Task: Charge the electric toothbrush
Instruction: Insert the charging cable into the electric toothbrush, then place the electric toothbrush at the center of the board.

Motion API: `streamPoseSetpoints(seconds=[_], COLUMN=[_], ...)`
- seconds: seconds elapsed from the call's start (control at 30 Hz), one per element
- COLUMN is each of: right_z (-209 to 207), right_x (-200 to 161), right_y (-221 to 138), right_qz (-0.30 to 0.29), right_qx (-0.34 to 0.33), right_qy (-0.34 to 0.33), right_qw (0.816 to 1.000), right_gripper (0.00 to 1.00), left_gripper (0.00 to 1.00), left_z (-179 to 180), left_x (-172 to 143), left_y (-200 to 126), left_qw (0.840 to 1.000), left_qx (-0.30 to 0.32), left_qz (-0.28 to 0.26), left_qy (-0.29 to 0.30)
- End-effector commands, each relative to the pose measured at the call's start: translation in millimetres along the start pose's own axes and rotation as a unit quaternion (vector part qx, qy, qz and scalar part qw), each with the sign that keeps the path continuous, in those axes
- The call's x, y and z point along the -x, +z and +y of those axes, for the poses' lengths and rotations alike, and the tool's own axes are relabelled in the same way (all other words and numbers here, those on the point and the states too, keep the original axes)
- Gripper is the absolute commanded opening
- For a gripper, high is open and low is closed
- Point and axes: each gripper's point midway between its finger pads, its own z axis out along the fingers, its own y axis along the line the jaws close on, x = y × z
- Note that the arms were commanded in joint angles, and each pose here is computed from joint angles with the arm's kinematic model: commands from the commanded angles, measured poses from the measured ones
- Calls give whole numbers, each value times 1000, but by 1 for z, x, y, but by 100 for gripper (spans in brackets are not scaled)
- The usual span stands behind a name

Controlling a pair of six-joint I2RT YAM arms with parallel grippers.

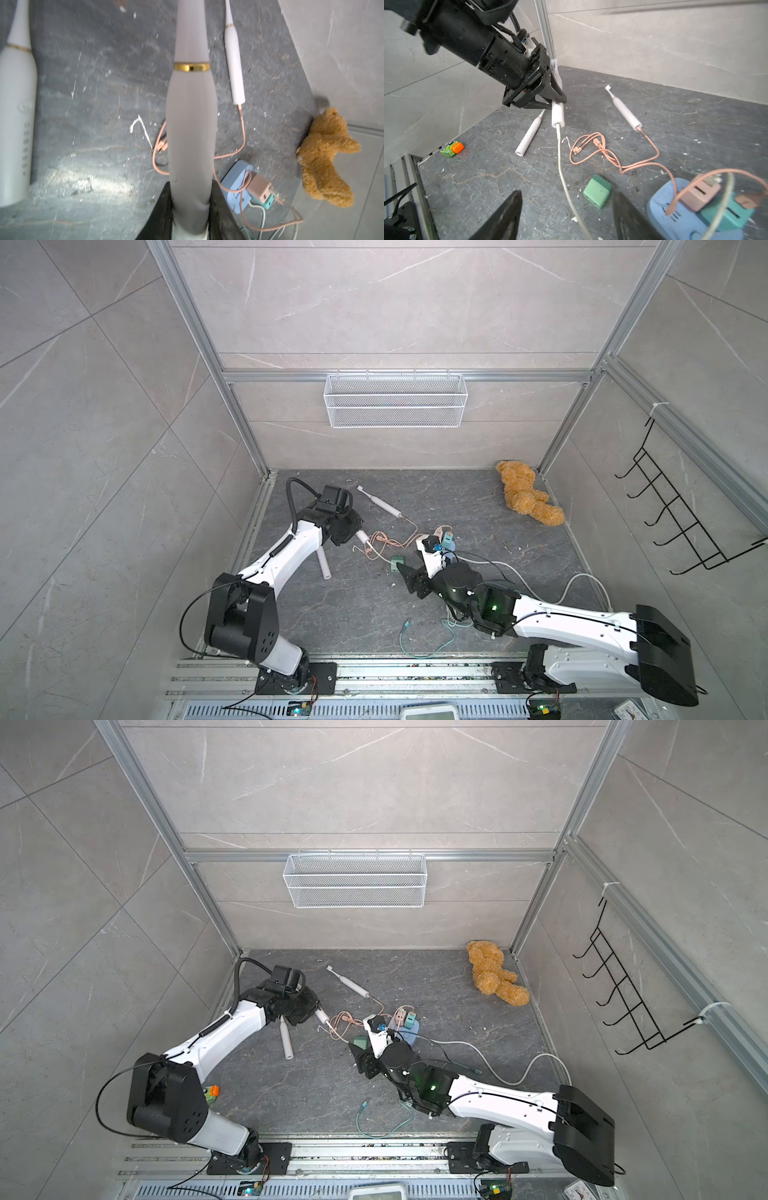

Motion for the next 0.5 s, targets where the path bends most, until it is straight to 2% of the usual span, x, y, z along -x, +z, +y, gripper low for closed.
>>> streamPoseSetpoints(seconds=[0.0,0.1,0.13,0.3,0.4,0.47], right_z=[-18,-24,-28,-39,-44,-47], right_x=[-8,-8,-7,-4,-5,-7], right_y=[-9,-13,-15,-22,-27,-29], right_qz=[33,42,43,54,64,72], right_qx=[-47,-61,-71,-102,-113,-121], right_qy=[-40,-48,-47,-43,-41,-38], right_qw=[998,996,995,992,991,989], right_gripper=[74,76,77,78,78,78], left_gripper=[0,0,0,0,0,0], left_z=[3,3,-5,-10,-2,-3], left_x=[26,52,60,83,100,106], left_y=[10,24,30,60,79,88], left_qw=[1000,1000,999,997,997,995], left_qx=[0,3,-8,25,-2,-15], left_qz=[22,28,31,61,76,96], left_qy=[10,4,14,50,22,26])
